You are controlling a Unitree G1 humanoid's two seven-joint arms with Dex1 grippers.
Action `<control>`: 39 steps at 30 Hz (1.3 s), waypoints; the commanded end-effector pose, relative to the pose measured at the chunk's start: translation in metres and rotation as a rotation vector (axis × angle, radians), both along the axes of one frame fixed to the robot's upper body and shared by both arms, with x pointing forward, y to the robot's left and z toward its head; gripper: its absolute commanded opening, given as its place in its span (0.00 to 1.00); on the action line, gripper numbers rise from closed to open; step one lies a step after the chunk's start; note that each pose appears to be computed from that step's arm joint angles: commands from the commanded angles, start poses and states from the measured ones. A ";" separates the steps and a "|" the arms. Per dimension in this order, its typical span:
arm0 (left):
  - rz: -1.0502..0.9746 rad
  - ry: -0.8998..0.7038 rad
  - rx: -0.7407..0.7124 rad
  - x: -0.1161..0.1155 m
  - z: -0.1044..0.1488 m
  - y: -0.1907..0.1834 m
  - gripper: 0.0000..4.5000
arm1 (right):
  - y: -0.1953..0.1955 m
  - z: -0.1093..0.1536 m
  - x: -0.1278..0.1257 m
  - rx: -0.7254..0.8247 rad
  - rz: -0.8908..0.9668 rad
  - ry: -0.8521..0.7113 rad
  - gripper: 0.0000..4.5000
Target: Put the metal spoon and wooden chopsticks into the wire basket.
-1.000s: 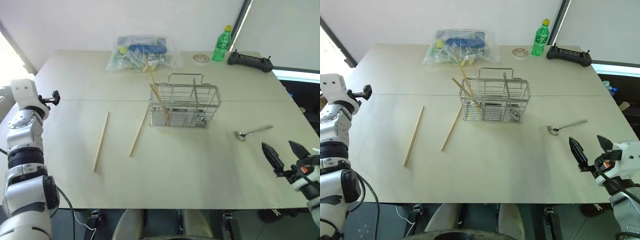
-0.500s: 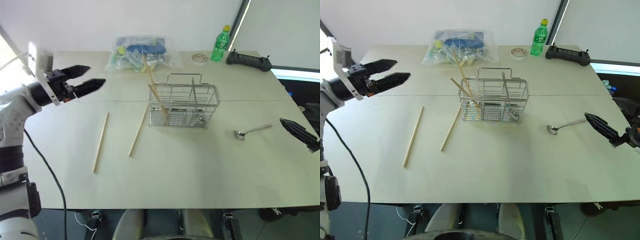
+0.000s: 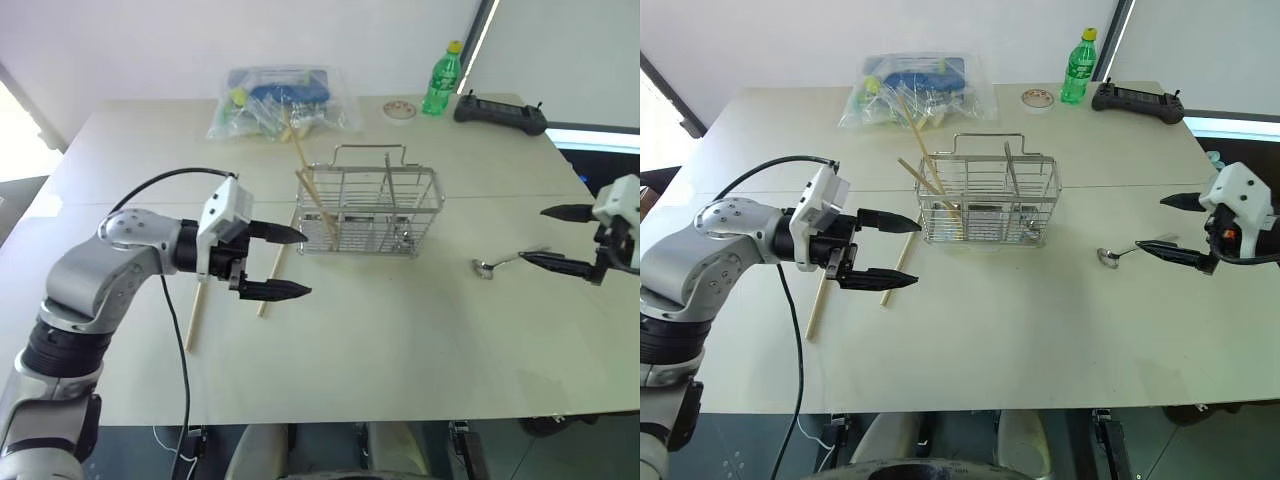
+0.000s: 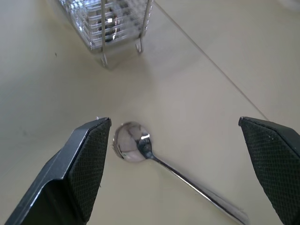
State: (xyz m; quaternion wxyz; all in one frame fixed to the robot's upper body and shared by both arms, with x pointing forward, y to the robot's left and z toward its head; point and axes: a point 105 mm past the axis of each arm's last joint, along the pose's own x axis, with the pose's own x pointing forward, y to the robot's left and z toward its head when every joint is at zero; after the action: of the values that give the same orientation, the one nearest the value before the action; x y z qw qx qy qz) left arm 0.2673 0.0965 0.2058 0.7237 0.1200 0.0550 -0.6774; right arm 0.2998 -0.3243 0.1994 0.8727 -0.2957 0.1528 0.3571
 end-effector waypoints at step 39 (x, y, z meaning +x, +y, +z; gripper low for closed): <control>-0.126 -0.053 0.023 -0.009 -0.006 -0.032 1.00 | -0.007 -0.063 0.052 -0.495 0.144 0.123 1.00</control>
State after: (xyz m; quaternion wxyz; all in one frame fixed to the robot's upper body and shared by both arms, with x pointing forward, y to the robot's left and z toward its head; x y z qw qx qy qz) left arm 0.2605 0.0652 0.1864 0.6792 0.1354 0.0635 -0.7185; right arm 0.3458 -0.3318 0.1275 0.7311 -0.4778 0.2795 0.3987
